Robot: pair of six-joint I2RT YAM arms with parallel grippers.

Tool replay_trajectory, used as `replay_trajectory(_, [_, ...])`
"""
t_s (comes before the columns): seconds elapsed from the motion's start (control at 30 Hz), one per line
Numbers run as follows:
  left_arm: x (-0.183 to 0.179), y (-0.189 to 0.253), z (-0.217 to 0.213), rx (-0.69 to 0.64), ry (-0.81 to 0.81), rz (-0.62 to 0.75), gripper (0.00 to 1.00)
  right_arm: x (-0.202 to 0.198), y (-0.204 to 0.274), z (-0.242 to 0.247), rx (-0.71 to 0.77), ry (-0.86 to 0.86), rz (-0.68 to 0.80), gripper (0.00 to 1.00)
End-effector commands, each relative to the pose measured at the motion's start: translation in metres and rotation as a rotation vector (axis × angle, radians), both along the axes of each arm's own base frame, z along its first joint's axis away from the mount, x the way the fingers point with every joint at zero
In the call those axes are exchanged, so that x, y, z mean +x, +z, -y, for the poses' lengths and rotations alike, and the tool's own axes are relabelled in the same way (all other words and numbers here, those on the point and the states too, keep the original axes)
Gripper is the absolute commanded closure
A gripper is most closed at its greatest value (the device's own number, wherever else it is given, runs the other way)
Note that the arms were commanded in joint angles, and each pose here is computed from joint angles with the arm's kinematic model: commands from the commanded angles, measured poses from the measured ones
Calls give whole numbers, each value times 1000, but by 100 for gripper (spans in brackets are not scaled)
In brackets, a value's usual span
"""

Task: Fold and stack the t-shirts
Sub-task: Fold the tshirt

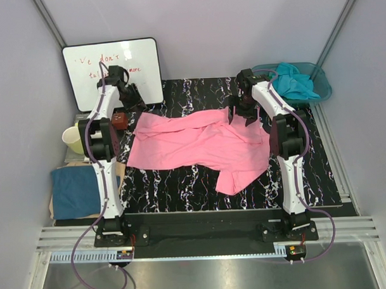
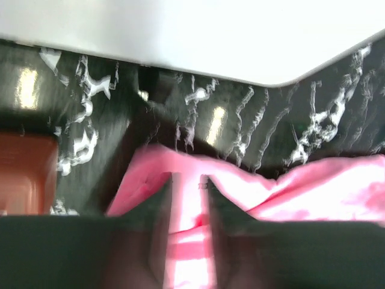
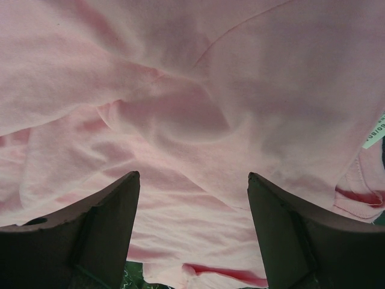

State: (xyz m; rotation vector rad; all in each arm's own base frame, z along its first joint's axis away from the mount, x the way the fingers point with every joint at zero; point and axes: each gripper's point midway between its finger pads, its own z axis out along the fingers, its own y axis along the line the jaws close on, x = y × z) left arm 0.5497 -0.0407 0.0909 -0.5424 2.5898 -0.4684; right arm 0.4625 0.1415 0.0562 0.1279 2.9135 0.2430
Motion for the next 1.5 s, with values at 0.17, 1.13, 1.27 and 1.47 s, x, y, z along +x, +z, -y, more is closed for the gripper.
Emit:
replay_trajectory(0.17, [4,28,2,-31,-54,92,1,-1,42,1,20,4,81,19])
replay_trajectory(1.13, [-252,-30,3,76,-62,-292,1,-237,32,-38,-70,113,-74,25])
replay_trajectory(1.27, [-257,-27,-5,121,-59,-292,1,-240,14,-37,-104,105,-122,34])
replay_trajectory(1.47, [-253,-25,-12,162,-83,-296,1,-250,-15,-44,-155,132,-198,41])
